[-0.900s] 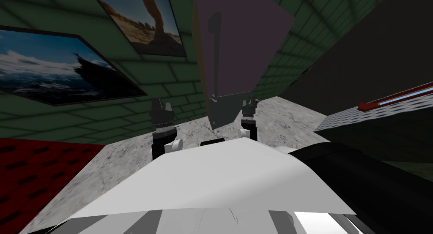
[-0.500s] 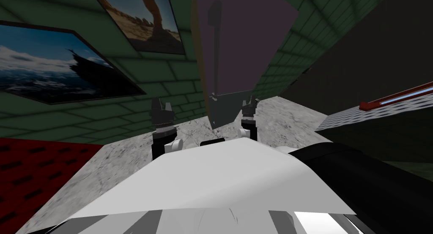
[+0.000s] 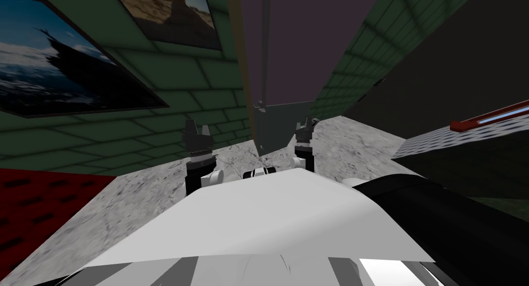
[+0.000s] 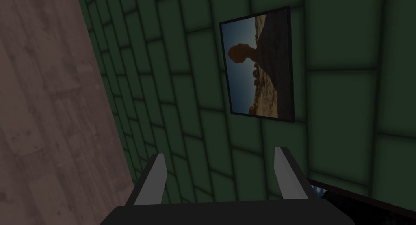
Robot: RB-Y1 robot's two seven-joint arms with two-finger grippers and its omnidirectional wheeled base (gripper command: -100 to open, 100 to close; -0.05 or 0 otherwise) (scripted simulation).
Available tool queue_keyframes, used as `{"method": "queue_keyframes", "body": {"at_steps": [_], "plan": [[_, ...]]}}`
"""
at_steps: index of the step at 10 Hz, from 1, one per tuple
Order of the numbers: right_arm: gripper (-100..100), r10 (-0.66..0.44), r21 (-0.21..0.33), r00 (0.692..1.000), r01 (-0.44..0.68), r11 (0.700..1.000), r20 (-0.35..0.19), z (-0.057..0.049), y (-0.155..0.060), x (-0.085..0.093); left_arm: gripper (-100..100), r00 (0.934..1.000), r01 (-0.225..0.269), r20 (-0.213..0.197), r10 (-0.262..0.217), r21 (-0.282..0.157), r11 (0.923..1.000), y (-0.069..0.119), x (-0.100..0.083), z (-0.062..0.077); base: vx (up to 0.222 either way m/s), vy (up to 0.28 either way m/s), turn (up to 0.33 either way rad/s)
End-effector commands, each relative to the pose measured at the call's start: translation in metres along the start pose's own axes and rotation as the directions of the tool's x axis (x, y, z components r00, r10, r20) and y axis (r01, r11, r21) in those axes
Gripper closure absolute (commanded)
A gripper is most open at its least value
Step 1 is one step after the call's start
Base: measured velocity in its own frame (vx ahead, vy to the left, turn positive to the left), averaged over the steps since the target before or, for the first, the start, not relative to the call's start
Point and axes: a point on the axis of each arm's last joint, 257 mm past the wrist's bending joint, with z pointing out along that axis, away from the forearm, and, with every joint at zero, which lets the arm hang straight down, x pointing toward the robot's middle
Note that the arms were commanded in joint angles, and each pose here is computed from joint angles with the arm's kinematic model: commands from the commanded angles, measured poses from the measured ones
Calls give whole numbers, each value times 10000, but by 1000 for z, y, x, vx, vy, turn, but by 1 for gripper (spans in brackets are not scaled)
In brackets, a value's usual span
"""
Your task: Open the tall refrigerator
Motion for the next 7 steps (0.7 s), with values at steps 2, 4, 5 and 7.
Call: {"method": "queue_keyframes", "body": {"at_steps": [2, 4, 5, 7], "plan": [[-100, -772, 143, 9949, 783, 9968, -646, -2, -3, -1, 0, 10000, 0, 0, 0, -6, 10000, 0, 0, 0, 23, 33, -23], [-100, -1245, 203, 9868, 1273, 9917, -1038, -4, -5, -1, 0, 10000, 1, 0, -1, -7, 10000, 0, 0, 0, 30, 39, -15], [-100, -1697, 286, 9771, 1747, 9842, -1286, -6, -8, -5, 0, 10000, 1, 0, -1, -8, 10000, 0, 0, 0, 58, 71, -37], [-100, -2678, 466, 9479, 2795, 9590, -1726, -11, -14, -15, 0, 10000, 2, 0, -2, -8, 10000, 0, 0, 0, 62, 99, -51]]}}
